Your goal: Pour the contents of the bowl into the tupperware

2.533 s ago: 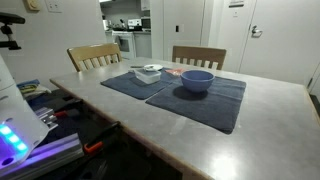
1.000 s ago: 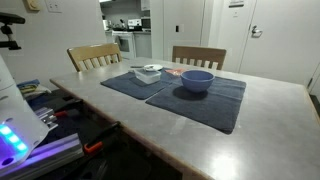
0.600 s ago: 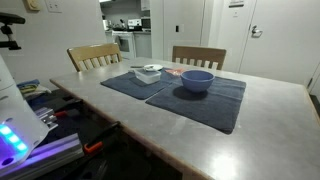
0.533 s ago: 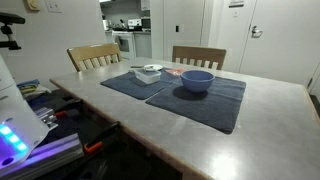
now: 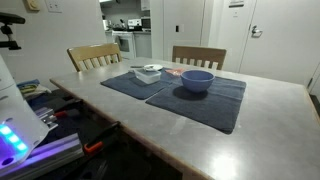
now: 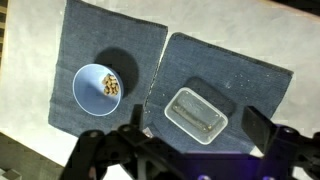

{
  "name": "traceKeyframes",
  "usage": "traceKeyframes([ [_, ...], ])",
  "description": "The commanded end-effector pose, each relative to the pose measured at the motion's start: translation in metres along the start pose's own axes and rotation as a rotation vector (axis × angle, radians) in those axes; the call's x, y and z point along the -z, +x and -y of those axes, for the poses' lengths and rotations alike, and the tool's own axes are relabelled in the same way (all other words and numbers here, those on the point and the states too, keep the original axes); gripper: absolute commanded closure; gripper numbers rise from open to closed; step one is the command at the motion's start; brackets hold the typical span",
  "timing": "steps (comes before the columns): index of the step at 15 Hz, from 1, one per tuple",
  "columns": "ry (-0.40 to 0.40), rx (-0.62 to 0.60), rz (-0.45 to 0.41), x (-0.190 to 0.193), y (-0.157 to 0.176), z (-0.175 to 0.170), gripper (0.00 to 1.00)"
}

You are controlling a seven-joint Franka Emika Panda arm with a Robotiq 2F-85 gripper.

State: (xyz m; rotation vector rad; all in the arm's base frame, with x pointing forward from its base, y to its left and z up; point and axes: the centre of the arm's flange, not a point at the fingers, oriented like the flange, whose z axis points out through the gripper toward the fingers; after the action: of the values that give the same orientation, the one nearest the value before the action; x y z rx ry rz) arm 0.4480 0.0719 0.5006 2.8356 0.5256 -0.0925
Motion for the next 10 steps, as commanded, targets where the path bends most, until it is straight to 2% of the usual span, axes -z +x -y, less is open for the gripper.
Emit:
traceKeyframes([
  [1,-0.028,0.020,-0.052,-0.015,0.006,-0.030,0.00],
  [6,-0.026,-0.088,-0.196,-0.021,-0.016,-0.071,0.00],
  [7,-0.014,-0.078,-0.144,-0.013,-0.001,-0.062,0.00],
  [10,-0.013,-0.086,-0.150,-0.014,-0.003,-0.065,0.00],
])
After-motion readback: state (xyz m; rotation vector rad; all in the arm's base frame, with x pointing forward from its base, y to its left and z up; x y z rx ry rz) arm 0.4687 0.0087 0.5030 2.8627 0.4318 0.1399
